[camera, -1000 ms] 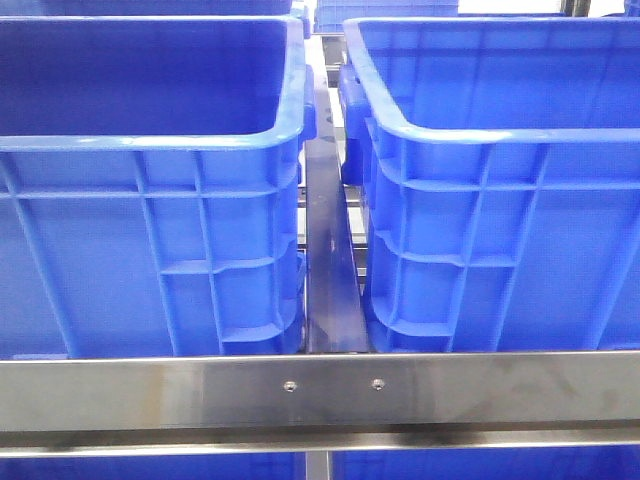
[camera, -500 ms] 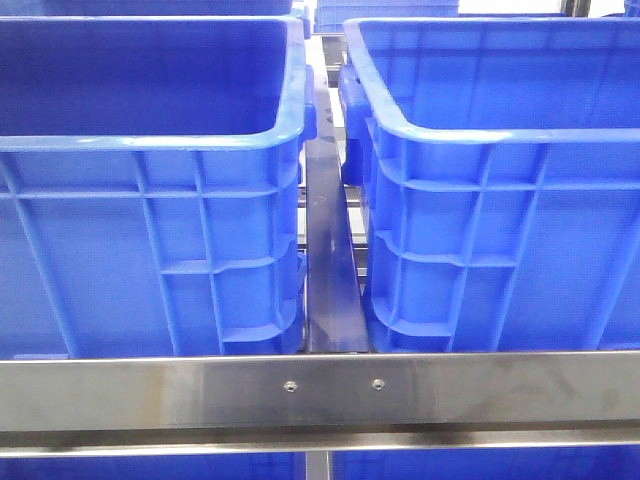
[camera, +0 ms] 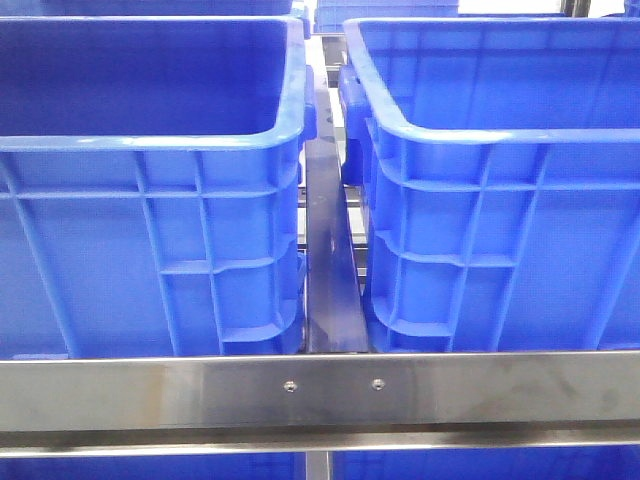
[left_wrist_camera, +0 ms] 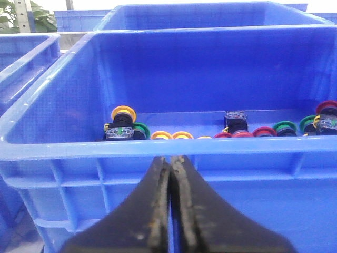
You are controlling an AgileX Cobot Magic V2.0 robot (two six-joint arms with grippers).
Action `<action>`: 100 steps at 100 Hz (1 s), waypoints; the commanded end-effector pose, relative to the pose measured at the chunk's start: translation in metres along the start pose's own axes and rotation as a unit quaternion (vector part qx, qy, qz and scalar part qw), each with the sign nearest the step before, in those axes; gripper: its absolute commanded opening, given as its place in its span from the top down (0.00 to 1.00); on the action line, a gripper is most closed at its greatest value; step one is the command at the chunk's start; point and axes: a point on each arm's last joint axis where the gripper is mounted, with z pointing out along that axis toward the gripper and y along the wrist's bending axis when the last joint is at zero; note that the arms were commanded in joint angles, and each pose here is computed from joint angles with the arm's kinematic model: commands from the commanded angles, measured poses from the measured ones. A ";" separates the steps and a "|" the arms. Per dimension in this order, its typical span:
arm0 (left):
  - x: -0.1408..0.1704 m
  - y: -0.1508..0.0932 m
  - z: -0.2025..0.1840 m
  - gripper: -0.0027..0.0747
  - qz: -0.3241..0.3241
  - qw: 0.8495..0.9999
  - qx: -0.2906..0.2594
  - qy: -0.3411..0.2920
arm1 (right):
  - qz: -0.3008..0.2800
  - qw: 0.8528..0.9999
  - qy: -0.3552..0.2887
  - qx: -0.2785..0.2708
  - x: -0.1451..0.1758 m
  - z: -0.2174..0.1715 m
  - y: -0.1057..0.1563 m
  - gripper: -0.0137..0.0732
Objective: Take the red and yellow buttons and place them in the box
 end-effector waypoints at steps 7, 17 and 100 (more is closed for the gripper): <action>0.008 -0.001 0.000 0.99 -0.004 0.999 0.000 -0.033 | -0.002 0.996 -0.058 0.074 -0.011 -0.001 -0.014 0.91; 0.008 -0.001 0.000 0.99 -0.004 0.999 0.000 -0.033 | 0.008 0.992 -0.093 0.082 -0.002 0.005 -0.017 0.91; 0.008 -0.001 0.000 0.99 -0.004 0.999 0.000 -0.033 | -0.023 0.982 -0.168 0.085 0.026 0.003 -0.017 0.91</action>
